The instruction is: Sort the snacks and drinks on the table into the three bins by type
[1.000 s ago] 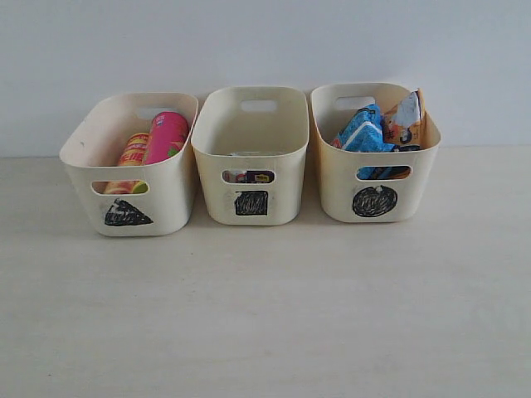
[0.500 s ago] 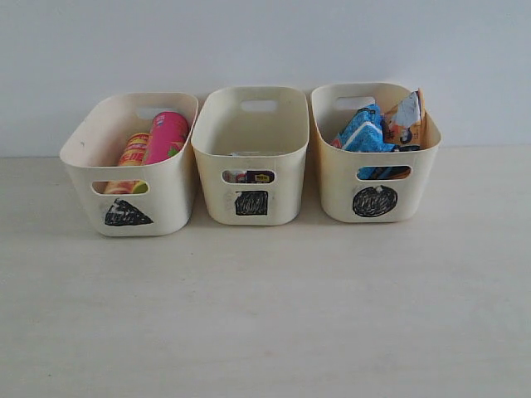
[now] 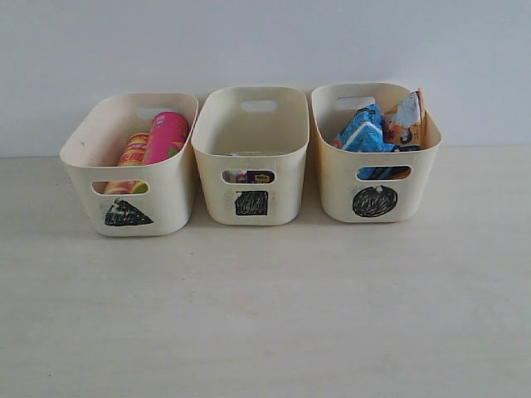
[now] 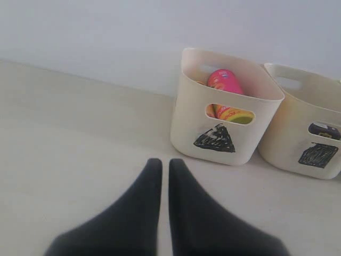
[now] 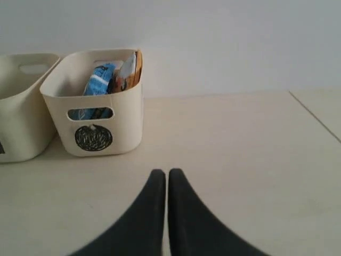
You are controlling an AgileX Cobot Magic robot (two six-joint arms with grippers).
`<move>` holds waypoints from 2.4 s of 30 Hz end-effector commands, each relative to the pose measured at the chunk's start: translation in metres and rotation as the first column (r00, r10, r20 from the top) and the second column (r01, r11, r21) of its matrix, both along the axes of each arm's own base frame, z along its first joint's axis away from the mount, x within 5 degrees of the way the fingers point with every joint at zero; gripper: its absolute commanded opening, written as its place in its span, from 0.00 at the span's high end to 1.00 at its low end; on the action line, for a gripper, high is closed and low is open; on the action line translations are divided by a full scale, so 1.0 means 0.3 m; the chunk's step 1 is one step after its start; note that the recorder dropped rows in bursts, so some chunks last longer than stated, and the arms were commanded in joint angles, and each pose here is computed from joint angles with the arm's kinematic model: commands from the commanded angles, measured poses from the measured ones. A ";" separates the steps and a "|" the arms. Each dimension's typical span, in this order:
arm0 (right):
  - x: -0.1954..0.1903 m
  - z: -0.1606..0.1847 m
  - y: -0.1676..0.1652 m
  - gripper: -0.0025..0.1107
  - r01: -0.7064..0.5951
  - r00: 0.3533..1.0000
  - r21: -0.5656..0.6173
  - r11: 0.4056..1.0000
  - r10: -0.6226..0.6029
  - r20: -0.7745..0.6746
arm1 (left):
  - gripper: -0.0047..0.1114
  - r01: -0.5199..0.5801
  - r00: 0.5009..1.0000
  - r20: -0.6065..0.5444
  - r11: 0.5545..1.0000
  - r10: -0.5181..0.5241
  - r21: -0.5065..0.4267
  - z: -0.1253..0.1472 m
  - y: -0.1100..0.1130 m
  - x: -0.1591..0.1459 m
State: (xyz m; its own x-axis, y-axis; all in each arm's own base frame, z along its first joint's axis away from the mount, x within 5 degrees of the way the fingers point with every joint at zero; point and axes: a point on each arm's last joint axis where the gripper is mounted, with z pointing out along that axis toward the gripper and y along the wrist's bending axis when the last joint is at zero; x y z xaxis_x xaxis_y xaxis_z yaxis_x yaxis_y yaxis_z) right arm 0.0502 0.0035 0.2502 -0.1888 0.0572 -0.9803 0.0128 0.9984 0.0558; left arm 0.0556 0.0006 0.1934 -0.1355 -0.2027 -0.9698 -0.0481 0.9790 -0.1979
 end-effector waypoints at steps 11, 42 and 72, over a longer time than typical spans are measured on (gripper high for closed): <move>0.009 -0.221 -0.009 0.98 0.038 0.996 0.048 0.998 -0.034 -0.077 | 0.92 0.000 1.000 -0.002 1.000 0.000 0.003 -0.004 0.000 0.000; 0.011 -0.226 -0.009 0.98 -0.019 0.998 -0.046 0.999 0.017 -0.063 | 0.92 0.000 1.000 -0.002 1.000 0.000 0.003 -0.004 0.000 0.000; 0.011 -0.226 -0.009 0.98 -0.019 0.998 -0.043 0.999 0.016 -0.063 | 0.92 -0.001 1.000 -0.003 1.000 0.001 0.028 -0.004 0.001 0.000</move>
